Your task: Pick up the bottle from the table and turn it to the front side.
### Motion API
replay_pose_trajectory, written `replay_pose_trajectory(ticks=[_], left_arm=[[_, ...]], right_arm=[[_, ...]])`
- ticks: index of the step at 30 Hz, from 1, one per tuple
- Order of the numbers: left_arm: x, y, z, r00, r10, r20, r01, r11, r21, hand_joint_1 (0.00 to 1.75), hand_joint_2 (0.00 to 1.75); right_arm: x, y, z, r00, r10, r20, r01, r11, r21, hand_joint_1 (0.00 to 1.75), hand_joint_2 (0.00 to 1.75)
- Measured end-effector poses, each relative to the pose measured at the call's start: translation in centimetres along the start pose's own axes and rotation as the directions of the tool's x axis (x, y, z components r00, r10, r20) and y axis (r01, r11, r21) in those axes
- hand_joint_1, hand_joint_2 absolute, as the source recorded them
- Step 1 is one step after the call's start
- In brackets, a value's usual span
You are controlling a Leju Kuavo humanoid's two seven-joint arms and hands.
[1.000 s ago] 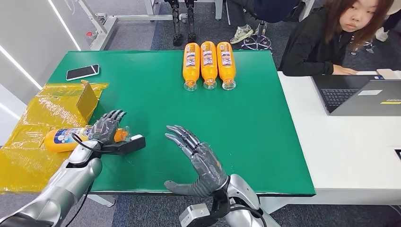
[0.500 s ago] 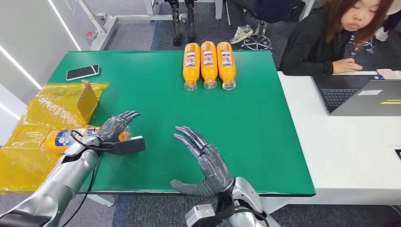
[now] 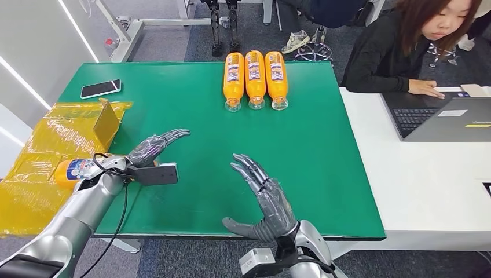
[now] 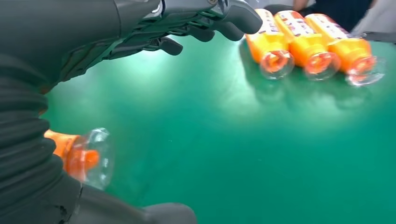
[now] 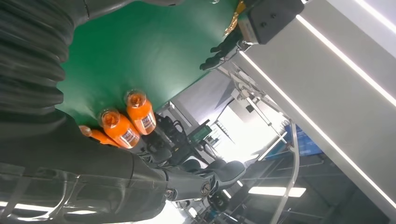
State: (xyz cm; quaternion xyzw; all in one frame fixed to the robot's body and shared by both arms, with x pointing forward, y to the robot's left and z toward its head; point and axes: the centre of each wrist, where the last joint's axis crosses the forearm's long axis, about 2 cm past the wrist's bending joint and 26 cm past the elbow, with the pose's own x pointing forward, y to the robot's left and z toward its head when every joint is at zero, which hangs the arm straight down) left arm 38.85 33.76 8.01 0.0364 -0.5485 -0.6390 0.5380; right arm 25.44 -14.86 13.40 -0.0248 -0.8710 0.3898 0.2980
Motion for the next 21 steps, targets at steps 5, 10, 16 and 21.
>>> replay_pose_trajectory(ticks=[5, 10, 16, 21], left_arm=[[1.6, 0.9, -0.4, 0.950, 0.226, 0.216, -0.252, 0.962, 0.100, 0.00, 1.75], [5.3, 0.2, -1.4, 0.859, 0.242, 0.450, -0.357, 0.915, 0.189, 0.00, 1.75], [11.2, -3.2, -2.7, 0.771, 0.177, 0.611, -0.452, 0.828, 0.332, 0.00, 1.75], [15.8, -5.9, -2.4, 0.713, 0.120, 0.691, -0.572, 0.670, 0.474, 0.00, 1.75]], right_arm=[[-0.2, -0.5, 0.8, 1.000, 0.024, -0.014, -0.024, 0.999, -0.037, 0.00, 1.75], [-0.5, -2.3, 2.0, 0.997, 0.062, -0.044, -0.067, 0.990, -0.123, 0.00, 1.75], [-0.6, -4.2, 3.6, 0.988, 0.128, -0.087, -0.146, 0.958, -0.247, 0.00, 1.75], [-0.2, -4.5, 5.8, 0.983, 0.122, -0.138, -0.167, 0.904, -0.394, 0.00, 1.75]])
